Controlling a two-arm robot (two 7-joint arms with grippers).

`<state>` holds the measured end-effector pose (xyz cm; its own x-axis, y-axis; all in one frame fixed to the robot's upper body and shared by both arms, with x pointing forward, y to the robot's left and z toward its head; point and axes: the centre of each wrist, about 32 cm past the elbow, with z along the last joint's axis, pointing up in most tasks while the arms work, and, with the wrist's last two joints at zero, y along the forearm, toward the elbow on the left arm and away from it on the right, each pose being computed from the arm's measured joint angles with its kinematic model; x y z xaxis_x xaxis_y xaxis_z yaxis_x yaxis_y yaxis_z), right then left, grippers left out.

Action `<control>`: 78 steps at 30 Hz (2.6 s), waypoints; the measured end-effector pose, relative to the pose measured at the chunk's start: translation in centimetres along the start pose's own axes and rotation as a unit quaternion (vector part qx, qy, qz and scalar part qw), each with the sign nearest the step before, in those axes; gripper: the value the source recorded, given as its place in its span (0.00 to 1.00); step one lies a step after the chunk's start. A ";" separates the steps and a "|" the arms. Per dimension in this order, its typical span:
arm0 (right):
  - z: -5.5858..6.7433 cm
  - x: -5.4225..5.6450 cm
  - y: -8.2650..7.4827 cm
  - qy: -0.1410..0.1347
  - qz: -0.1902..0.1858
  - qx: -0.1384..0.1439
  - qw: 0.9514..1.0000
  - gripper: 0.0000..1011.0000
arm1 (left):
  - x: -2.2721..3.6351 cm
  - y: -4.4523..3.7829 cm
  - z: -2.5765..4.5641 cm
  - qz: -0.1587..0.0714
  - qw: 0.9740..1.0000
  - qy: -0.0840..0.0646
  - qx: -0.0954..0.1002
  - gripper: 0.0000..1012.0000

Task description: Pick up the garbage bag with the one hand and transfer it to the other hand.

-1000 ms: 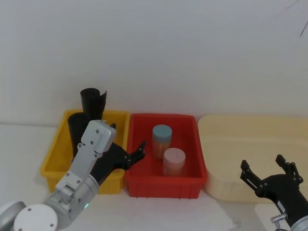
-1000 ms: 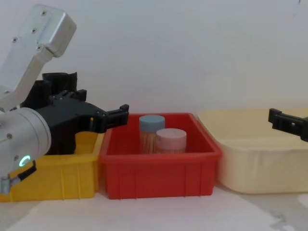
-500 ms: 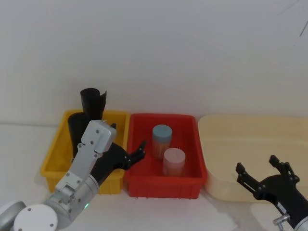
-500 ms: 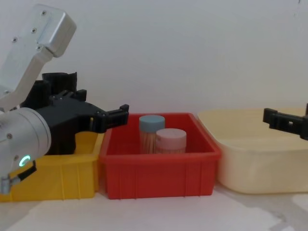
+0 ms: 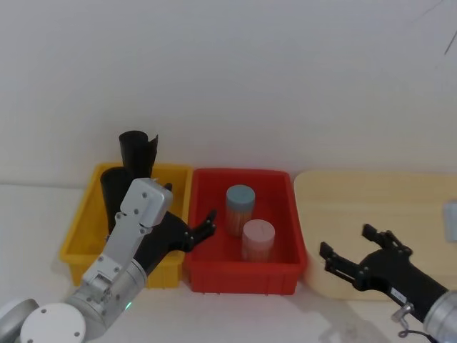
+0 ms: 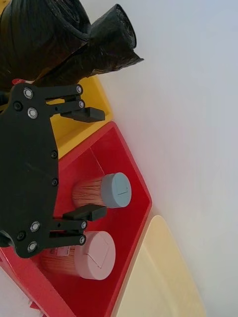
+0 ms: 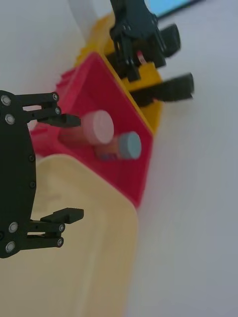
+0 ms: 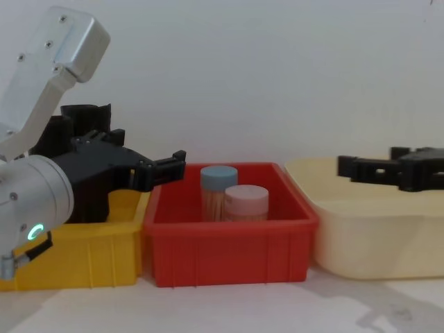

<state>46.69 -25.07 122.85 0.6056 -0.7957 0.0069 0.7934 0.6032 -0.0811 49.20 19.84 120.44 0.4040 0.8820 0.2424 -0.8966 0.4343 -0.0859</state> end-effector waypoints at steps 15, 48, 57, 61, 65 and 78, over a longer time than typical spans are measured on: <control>3.7 1.5 4.4 -0.021 0.091 -0.092 0.991 0.99 | 0.00 0.00 0.00 0.000 1.000 0.000 0.000 0.99; 6.0 1.5 11.5 -0.077 0.136 -0.151 0.976 0.99 | 0.00 0.00 0.00 0.000 1.000 0.000 0.000 0.99; 5.9 1.3 12.6 -0.086 0.141 -0.157 0.974 0.99 | 0.00 0.00 0.00 0.000 1.000 0.000 0.000 0.99; 5.8 1.2 13.0 -0.089 0.144 -0.160 0.973 0.99 | 0.00 0.00 0.00 0.000 1.000 0.000 0.000 0.99; 5.6 1.1 13.4 -0.091 0.146 -0.163 0.971 0.99 | 0.00 0.00 0.00 0.000 1.000 0.000 0.000 0.99; 5.1 1.1 14.3 -0.096 0.150 -0.174 0.968 0.92 | 0.00 0.00 0.00 0.000 1.000 0.000 0.000 0.99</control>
<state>58.97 -17.06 126.77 0.8320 -0.5429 0.1143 0.5324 0.7233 -0.4397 49.20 19.84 120.45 0.4040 0.8820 0.2425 -0.8967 0.4343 -0.0860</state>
